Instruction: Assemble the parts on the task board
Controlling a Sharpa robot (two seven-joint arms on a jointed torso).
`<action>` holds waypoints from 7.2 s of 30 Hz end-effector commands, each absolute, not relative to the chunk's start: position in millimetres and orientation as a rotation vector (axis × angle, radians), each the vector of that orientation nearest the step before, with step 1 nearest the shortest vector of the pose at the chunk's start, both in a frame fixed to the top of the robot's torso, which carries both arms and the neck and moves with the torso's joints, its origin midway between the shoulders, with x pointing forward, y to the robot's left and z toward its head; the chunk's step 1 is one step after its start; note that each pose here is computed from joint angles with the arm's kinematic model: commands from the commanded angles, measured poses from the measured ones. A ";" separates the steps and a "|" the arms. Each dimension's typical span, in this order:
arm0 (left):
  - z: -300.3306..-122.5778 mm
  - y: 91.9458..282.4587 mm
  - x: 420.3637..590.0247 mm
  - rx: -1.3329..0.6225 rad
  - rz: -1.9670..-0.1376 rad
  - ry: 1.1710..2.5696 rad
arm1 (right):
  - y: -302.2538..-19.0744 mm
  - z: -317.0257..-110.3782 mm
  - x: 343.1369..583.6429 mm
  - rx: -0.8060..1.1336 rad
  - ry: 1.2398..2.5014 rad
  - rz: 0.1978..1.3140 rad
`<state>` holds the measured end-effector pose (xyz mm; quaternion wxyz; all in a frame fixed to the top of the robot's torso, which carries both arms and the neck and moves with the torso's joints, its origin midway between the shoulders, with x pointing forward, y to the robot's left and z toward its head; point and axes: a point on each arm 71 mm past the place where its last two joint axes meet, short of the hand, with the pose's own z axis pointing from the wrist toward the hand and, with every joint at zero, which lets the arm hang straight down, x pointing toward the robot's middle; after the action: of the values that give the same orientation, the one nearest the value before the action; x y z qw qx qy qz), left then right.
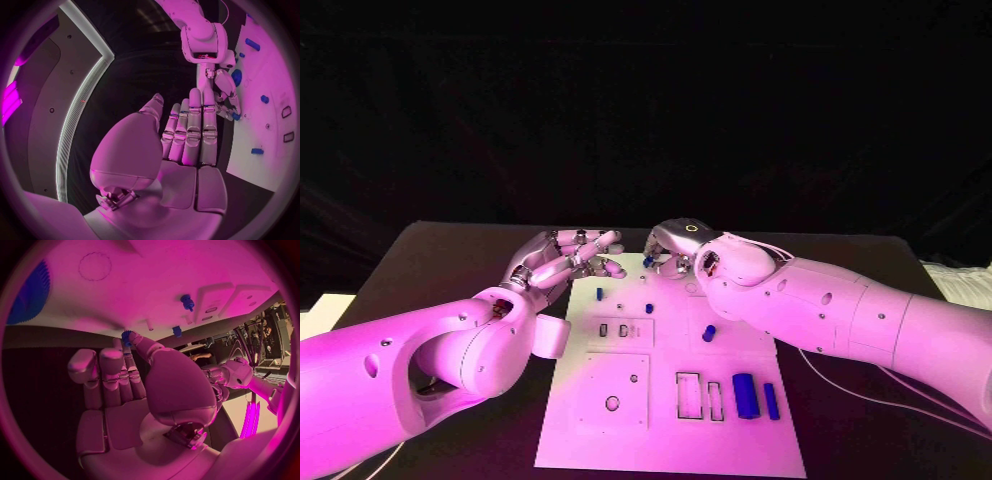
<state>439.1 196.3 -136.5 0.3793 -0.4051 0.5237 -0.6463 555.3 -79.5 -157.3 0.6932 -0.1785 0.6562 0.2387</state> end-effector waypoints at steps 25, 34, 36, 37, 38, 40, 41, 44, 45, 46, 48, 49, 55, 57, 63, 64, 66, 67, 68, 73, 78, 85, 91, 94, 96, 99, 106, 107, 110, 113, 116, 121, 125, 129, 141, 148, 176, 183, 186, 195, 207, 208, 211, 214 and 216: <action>-135.1 203.7 439.7 -1.032 -1.662 1.342 | -189.8 -140.7 531.1 -0.053 1.593 0.590; -136.0 203.4 441.1 -1.034 -1.663 1.347 | -214.3 -148.0 536.0 0.026 1.720 0.521; -136.1 203.5 441.2 -1.034 -1.663 1.347 | -212.7 -149.1 537.0 0.021 1.733 0.515; -136.1 203.6 441.3 -1.034 -1.663 1.347 | -211.6 -149.5 537.6 0.018 1.737 0.512; -136.2 203.6 441.4 -1.034 -1.663 1.348 | -210.7 -149.9 538.1 0.015 1.739 0.510; -136.3 203.5 441.6 -1.034 -1.663 1.348 | -208.5 -150.6 539.6 0.012 1.743 0.504; -136.3 203.4 441.7 -1.034 -1.663 1.348 | -207.3 -150.8 540.4 0.010 1.743 0.501; -136.4 203.2 441.9 -1.034 -1.664 1.349 | -203.8 -151.5 543.5 0.005 1.740 0.486; -136.5 203.1 441.9 -1.034 -1.665 1.350 | -202.9 -151.8 544.7 0.005 1.739 0.482; -136.5 203.0 441.9 -1.034 -1.665 1.350 | -201.9 -152.1 545.9 0.006 1.738 0.478; -136.6 202.8 442.0 -1.034 -1.666 1.351 | -200.2 -152.4 547.8 0.006 1.735 0.471; -136.6 202.6 442.0 -1.034 -1.666 1.352 | -199.1 -152.6 548.5 0.006 1.733 0.469; -136.9 202.3 442.3 -1.035 -1.667 1.356 | -192.5 -154.2 552.0 0.002 1.737 0.456; -136.9 202.2 442.2 -1.035 -1.668 1.356 | -191.3 -155.2 552.8 0.000 1.745 0.451; -136.9 201.8 442.0 -1.034 -1.670 1.357 | -188.4 -159.6 553.5 -0.018 1.779 0.437; -136.9 201.8 442.0 -1.034 -1.670 1.357 | -188.1 -160.3 553.4 -0.021 1.785 0.436; -136.9 202.0 442.1 -1.035 -1.669 1.357 | -187.8 -161.3 553.0 -0.024 1.793 0.434; -136.9 202.2 442.1 -1.035 -1.669 1.357 | -187.7 -161.8 552.8 -0.025 1.797 0.434; -136.9 202.3 442.1 -1.035 -1.669 1.357 | -187.8 -162.2 552.6 -0.026 1.801 0.434; -136.9 203.1 442.1 -1.035 -1.667 1.356 | -189.7 -163.4 551.6 -0.027 1.809 0.429; -137.1 203.6 442.3 -1.037 -1.665 1.357 | -190.8 -162.7 551.4 -0.032 1.791 0.425; -137.2 203.5 442.4 -1.037 -1.665 1.357 | -189.3 -163.3 551.9 -0.048 1.778 0.417; -137.3 203.2 442.5 -1.037 -1.665 1.359 | -184.2 -166.7 551.6 -0.077 1.763 0.397; -137.3 203.2 442.5 -1.037 -1.665 1.360 | -181.7 -169.2 550.9 -0.095 1.755 0.381; -137.3 203.3 442.5 -1.038 -1.665 1.360 | -180.4 -171.0 550.4 -0.104 1.751 0.369; -137.4 203.5 442.5 -1.038 -1.664 1.361 | -180.2 -172.8 550.1 -0.109 1.751 0.355; -137.5 203.8 442.4 -1.039 -1.664 1.363 | -180.2 -175.6 549.3 -0.120 1.763 0.338; -137.5 203.8 442.5 -1.039 -1.664 1.363 | -179.8 -175.9 549.1 -0.120 1.765 0.340; -137.5 203.8 442.5 -1.039 -1.664 1.363 | -178.9 -175.6 548.7 -0.114 1.758 0.352; -137.6 203.8 442.4 -1.040 -1.664 1.364 | -178.0 -173.5 548.3 -0.097 1.730 0.375; -137.6 203.8 442.4 -1.040 -1.664 1.364 | -176.4 -170.0 547.4 -0.082 1.685 0.399; -137.8 204.7 442.9 -1.041 -1.661 1.363 | -170.0 -162.9 542.5 -0.078 1.605 0.436; -138.0 205.7 443.3 -1.042 -1.658 1.362 | -162.3 -159.1 536.8 -0.089 1.579 0.461; -138.2 206.5 443.8 -1.042 -1.656 1.361 | -150.1 -154.3 528.8 -0.102 1.561 0.500; -138.2 206.3 443.8 -1.041 -1.660 1.364 | -106.8 -145.3 512.1 -0.154 1.516 0.591; -138.2 205.8 443.9 -1.041 -1.660 1.363 | -83.5 -145.5 510.3 -0.182 1.517 0.621; -137.8 204.0 443.6 -1.038 -1.666 1.364 | -58.5 -166.9 519.0 -0.221 1.612 0.565; -137.8 203.5 443.6 -1.038 -1.668 1.365 | -57.5 -167.7 521.6 -0.203 1.610 0.532; -137.8 203.3 443.6 -1.037 -1.669 1.365 | -56.3 -167.9 522.0 -0.199 1.609 0.529; -137.8 203.3 443.4 -1.038 -1.670 1.367 | -53.2 -169.2 522.0 -0.202 1.618 0.541; -138.0 205.0 443.7 -1.039 -1.665 1.366 | -61.6 -164.0 516.7 -0.182 1.564 0.584; -138.0 205.4 443.8 -1.040 -1.664 1.365 | -64.9 -163.1 515.4 -0.177 1.558 0.588; -138.1 207.3 444.1 -1.041 -1.660 1.363 | -79.0 -159.1 511.3 -0.155 1.542 0.604; -138.2 209.3 444.2 -1.042 -1.656 1.361 | -100.0 -153.4 507.1 -0.123 1.531 0.633; -138.3 211.2 444.5 -1.043 -1.652 1.359 | -116.3 -148.7 505.3 -0.107 1.528 0.664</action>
<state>444.8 212.2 -139.7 0.3776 -0.4115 0.5314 -0.6369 507.5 -117.0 -153.9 0.6715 -0.0572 0.6926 0.2571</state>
